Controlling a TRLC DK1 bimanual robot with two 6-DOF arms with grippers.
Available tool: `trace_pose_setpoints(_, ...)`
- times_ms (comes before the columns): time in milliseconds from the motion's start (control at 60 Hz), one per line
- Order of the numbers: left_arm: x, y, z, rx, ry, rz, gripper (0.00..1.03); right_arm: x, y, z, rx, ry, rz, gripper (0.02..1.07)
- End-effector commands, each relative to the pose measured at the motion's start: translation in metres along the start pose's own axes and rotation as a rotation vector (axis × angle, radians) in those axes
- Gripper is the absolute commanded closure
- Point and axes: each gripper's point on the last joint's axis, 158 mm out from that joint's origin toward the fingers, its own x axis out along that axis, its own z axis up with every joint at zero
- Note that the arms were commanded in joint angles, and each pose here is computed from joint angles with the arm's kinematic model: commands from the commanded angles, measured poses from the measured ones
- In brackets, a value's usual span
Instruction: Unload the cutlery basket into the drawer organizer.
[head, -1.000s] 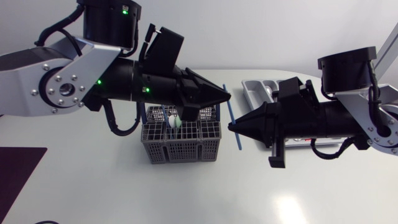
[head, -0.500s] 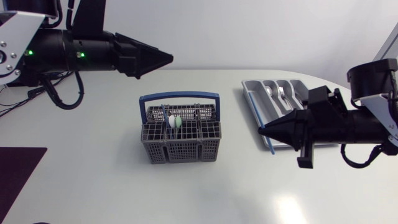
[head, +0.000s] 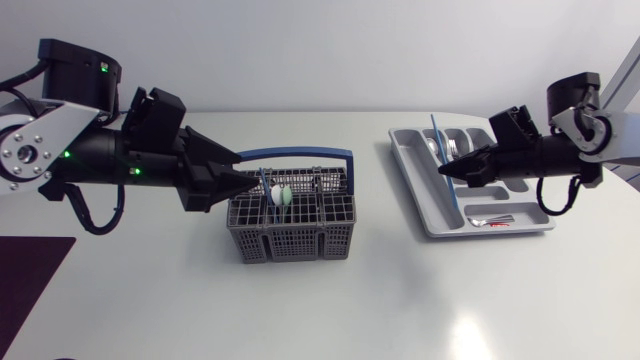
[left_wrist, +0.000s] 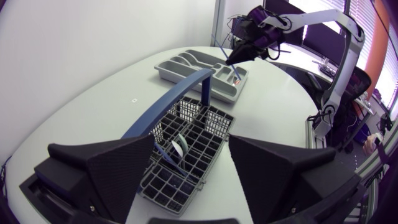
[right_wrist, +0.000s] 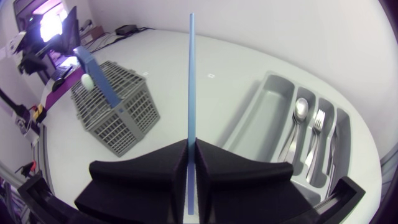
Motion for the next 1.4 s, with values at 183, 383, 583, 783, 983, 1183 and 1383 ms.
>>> trace_pose_setpoints(183, 0.003, -0.001, -0.021, 0.029, 0.034, -0.01, 0.16, 0.055, -0.061, -0.013, 0.238, 0.131, -0.157, 1.01)
trace_pose_setpoints(383, 0.003, -0.001, -0.022, 0.03, 0.035, -0.008, 0.16, 0.09, -0.074, -0.036, 0.271, 0.249, -0.266, 1.0)
trace_pose_setpoints(583, 0.003, -0.003, -0.021, 0.033, 0.043, -0.002, 0.16, 0.11, -0.08, -0.051, 0.26, 0.332, -0.347, 0.95)
trace_pose_setpoints(783, 0.006, -0.008, -0.025, 0.041, 0.06, 0.006, 0.16, 0.115, -0.086, -0.058, 0.27, 0.352, -0.369, 0.66)
trace_pose_setpoints(983, 0.009, -0.005, -0.033, 0.053, 0.057, 0.02, 0.16, 0.095, -0.085, -0.05, 0.257, 0.316, -0.378, 0.2)
trace_pose_setpoints(1183, 0.02, 0.001, -0.048, 0.052, 0.043, 0.062, 0.16, 0.06, -0.081, -0.036, 0.231, 0.246, -0.397, 0.15)
trace_pose_setpoints(1383, 0.032, 0.003, -0.043, 0.055, 0.016, 0.109, 0.16, 0.04, -0.073, -0.038, 0.229, 0.21, -0.381, 0.15)
